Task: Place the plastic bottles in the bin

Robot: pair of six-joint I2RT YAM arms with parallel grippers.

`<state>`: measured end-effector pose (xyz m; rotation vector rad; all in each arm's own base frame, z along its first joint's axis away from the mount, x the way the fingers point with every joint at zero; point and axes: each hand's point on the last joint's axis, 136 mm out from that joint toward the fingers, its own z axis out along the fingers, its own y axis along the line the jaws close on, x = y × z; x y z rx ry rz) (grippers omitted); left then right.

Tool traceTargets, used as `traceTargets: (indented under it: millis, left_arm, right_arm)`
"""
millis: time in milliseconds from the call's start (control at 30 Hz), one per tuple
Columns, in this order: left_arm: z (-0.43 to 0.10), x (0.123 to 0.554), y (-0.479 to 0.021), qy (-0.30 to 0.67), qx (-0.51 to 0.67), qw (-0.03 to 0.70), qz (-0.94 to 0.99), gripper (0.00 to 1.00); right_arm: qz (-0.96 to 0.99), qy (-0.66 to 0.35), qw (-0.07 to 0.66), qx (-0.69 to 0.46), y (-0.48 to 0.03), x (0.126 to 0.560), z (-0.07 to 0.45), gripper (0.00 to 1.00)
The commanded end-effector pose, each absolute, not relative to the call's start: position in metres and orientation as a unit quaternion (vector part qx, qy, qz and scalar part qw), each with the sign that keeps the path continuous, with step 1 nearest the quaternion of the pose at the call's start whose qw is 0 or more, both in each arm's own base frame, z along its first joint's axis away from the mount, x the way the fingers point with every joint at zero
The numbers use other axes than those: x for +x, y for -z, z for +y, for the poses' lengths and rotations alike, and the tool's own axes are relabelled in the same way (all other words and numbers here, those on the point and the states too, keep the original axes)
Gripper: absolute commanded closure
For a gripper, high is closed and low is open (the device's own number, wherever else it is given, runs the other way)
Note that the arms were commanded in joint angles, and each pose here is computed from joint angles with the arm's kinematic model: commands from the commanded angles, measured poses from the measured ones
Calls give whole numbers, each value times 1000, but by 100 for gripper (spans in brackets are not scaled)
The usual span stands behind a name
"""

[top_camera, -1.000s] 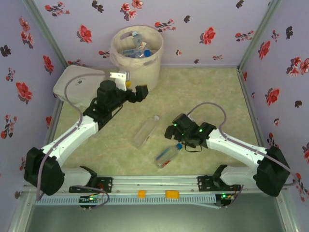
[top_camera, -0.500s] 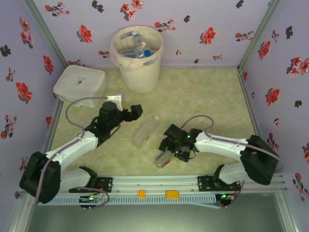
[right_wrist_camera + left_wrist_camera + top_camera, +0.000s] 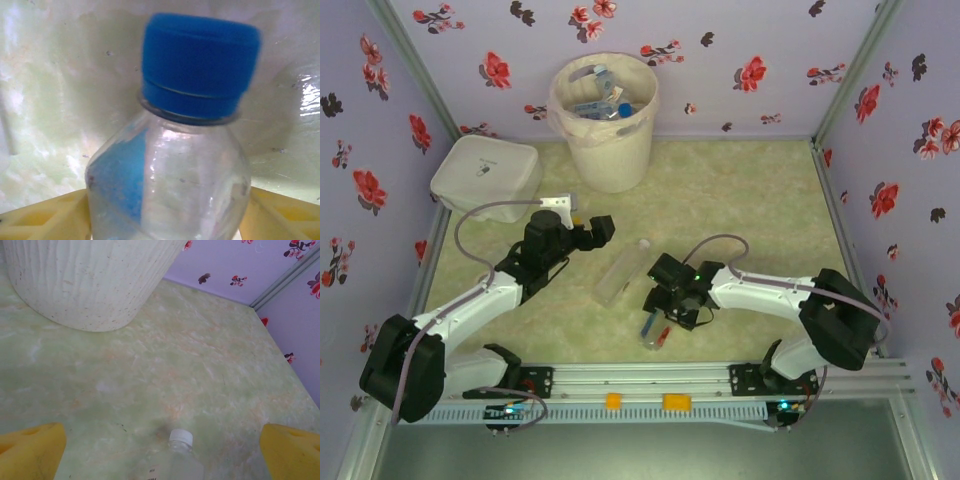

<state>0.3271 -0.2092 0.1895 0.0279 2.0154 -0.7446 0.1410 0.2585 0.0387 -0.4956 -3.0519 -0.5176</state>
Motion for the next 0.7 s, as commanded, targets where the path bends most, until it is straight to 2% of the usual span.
traceTargets:
  millis: [0,100,267,400,667]
  left_arm:
    - [-206,332,-202,305,-4,495,814,0]
    - [-202,334,-201,298,-21,497,815,0]
    - [-193,336,-201,290,-41,503,813,0]
    - [-187,335,-200,283,-50,506,813,0]
    - [-163,341,-189,269,-92,504,816,0]
  right_arm:
    - [-979,143,-11,-145,-41,144,254,32]
    - [-982,134,-23,-132,-44,150,255,35]
    - [-983,131,-11,-129,-32,147,257,30]
    - [-984,130,-10,-124,-29,147,258,31]
    - [-986,129,-31,-96,-41,157,258,53]
